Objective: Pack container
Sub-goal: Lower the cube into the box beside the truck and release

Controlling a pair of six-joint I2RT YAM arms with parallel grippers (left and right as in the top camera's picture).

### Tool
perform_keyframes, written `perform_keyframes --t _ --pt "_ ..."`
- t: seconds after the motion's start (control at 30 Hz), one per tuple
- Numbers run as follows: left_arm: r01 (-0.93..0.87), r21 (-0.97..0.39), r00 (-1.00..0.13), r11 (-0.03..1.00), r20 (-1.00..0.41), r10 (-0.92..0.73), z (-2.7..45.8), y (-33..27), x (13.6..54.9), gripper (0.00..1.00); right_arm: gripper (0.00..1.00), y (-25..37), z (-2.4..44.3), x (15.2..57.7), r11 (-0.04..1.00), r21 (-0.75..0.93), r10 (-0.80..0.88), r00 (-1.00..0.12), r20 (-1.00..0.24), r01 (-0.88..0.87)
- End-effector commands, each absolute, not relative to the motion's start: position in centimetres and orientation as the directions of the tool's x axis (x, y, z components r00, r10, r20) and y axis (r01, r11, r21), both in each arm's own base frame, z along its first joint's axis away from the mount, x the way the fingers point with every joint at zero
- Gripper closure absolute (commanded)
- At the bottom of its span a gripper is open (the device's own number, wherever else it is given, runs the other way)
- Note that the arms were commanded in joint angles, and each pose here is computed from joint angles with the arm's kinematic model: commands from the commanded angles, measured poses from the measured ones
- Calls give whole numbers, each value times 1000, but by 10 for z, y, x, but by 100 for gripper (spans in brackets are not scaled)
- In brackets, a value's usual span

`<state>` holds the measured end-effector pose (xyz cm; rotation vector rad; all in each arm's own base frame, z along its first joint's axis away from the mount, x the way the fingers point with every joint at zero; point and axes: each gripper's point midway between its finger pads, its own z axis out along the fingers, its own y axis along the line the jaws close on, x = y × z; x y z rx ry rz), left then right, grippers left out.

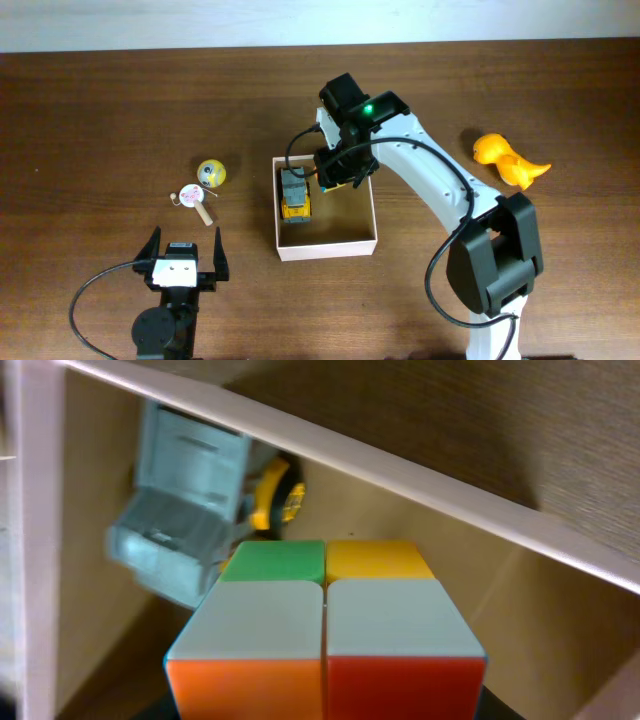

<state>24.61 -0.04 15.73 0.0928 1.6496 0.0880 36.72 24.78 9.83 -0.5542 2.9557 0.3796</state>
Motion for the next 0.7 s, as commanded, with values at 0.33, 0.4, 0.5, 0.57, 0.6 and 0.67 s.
perform_keyframes --t 0.33,0.4,0.5,0.57,0.6,0.67 --pt "24 128 -79 991 -988 130 156 -3 246 1 51 231 81 365 963 14 -264 -954 -141 -269" --pt "24 128 -79 991 -988 130 156 -3 246 1 51 226 74 362 968 -2 -251 -959 -129 -253" --pt "24 128 -79 991 -988 130 156 -3 246 1 51 223 61 357 967 -7 -252 -961 -112 -253" --pt "24 128 -79 991 -988 130 156 -3 246 1 51 223 57 355 968 -4 -249 -963 -108 -250" --pt "24 128 -79 991 -988 130 156 -3 246 1 51 223 55 356 968 -4 -249 -962 -109 -250" --pt "24 128 -79 991 -988 130 156 -3 246 1 51 223 54 357 969 -1 -245 -962 -117 -246"
